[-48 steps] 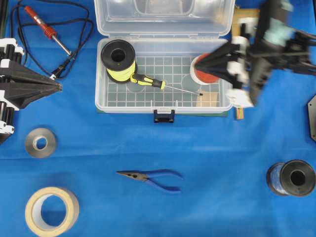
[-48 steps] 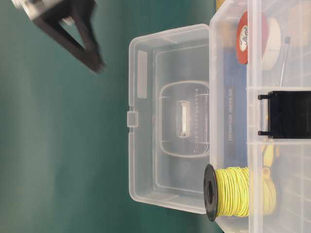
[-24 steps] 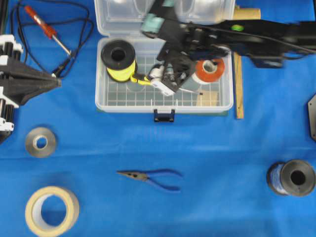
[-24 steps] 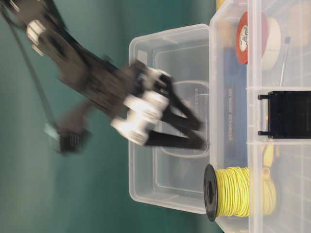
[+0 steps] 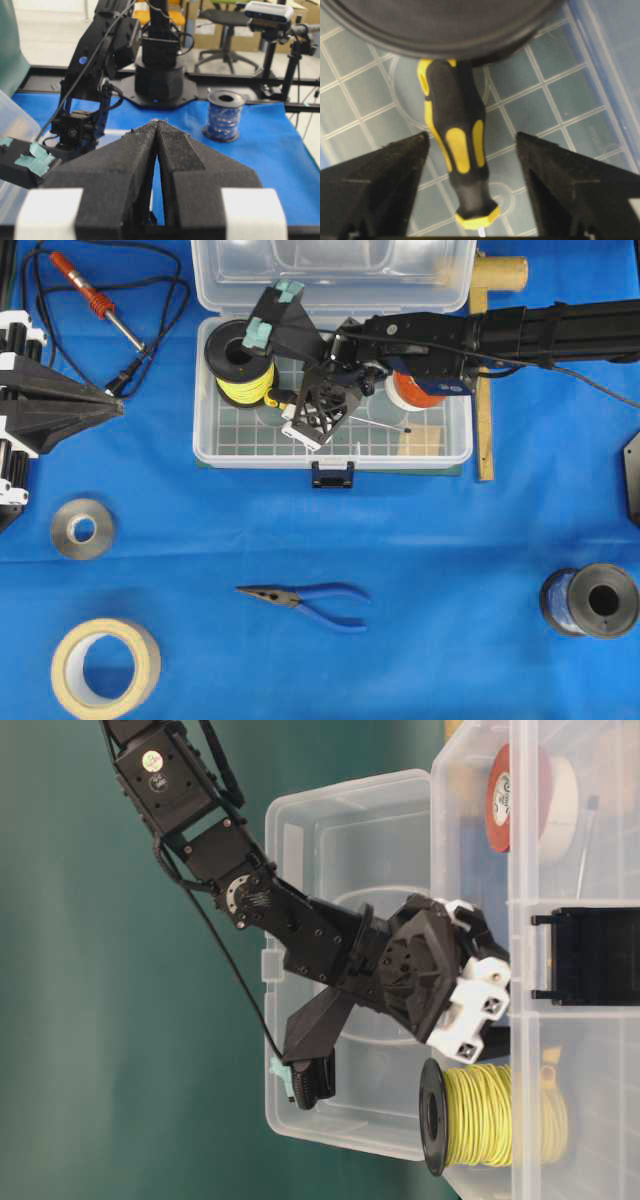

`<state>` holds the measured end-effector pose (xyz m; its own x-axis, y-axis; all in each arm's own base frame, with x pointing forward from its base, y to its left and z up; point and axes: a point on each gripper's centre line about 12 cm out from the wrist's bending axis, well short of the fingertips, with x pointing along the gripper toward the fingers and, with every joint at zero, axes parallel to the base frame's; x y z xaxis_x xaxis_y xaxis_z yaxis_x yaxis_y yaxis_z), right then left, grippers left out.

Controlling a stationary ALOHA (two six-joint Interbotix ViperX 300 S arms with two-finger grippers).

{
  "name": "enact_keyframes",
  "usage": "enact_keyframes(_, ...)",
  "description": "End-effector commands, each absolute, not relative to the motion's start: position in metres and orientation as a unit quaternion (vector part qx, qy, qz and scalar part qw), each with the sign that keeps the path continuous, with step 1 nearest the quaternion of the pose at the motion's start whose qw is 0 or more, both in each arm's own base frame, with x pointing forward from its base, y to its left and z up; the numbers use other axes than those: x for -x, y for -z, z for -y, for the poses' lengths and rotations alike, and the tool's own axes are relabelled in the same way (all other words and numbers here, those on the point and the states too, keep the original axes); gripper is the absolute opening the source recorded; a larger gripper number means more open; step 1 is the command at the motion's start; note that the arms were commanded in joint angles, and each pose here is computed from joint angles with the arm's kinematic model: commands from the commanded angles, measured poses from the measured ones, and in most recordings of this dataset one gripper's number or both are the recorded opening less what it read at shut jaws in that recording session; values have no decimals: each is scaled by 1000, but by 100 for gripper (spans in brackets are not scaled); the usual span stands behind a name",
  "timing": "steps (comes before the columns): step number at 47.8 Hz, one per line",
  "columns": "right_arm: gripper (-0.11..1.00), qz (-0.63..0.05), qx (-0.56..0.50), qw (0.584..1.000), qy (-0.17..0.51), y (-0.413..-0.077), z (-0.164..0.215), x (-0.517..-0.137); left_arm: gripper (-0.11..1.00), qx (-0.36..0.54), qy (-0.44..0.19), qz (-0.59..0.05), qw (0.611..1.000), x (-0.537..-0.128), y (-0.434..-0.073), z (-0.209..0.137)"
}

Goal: Pick the screwdriver from the toolbox among several items.
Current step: 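Lower the right gripper and close it on the screwdriver handle, then lift the screwdriver out of the toolbox and carry it toward the front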

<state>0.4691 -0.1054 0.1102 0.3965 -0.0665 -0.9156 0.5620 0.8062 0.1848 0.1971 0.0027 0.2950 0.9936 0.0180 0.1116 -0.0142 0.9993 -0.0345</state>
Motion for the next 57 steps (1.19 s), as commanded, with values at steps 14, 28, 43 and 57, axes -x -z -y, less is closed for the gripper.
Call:
enact_keyframes(14,27,-530,-239,792,187,-130,93,-466,0,17,-10,64,998,-197,-302,-3)
enact_keyframes(28,27,-453,-236,843,171,-220,87,-461,0,17,-11,65,998,-196,-302,-4)
enact_keyframes(43,27,-420,-200,881,86,-275,5,-460,0,16,-16,63,998,-194,-302,-6)
enact_keyframes(57,27,-475,-169,863,40,-223,-75,-483,0,18,-22,61,998,-193,-301,-8)
